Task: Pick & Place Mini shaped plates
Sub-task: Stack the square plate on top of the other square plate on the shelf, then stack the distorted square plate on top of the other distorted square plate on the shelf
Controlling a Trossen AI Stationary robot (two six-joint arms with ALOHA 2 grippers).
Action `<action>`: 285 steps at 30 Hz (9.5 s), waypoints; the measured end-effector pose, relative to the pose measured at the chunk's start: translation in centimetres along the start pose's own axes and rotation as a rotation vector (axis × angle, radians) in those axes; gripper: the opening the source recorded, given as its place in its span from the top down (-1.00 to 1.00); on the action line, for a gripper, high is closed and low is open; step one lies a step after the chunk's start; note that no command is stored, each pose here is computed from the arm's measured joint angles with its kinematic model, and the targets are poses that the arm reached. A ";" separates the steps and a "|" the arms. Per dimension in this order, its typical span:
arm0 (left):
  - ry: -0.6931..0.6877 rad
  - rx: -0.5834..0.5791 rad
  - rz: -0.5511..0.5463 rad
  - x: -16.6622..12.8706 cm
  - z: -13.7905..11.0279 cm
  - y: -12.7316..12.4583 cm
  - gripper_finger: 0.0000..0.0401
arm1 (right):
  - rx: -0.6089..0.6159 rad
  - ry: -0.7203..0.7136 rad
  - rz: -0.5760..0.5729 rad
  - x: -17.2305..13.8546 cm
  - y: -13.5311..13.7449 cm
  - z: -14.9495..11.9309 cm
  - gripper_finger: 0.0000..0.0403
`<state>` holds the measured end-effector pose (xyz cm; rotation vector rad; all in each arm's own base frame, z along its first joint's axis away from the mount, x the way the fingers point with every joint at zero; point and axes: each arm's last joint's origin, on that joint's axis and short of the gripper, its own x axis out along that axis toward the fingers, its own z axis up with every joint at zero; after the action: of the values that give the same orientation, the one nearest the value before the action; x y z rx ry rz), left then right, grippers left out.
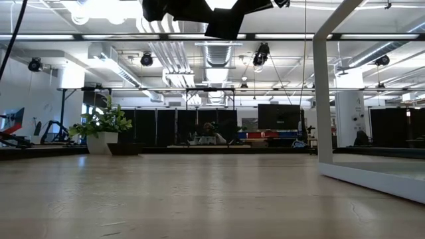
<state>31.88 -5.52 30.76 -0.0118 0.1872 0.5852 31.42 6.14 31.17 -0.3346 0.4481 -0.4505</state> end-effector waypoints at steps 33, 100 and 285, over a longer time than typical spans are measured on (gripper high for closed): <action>-0.002 -0.053 -0.035 -0.4 0.1 -0.4 0.47 | 0.011 0.020 0.005 -0.4 -0.3 -0.2 0.96; -0.003 -0.048 -0.107 -4.4 1.8 0.4 0.42 | 0.479 0.963 0.753 -10.3 4.9 -16.7 0.96; 1.114 -0.161 0.660 9.7 -13.1 25.1 0.42 | 0.901 0.100 0.441 -13.4 -3.3 -11.3 0.69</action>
<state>23.78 19.89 17.20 -0.4530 1.2588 1.2082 14.05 7.44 27.42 0.6513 0.3618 -0.2008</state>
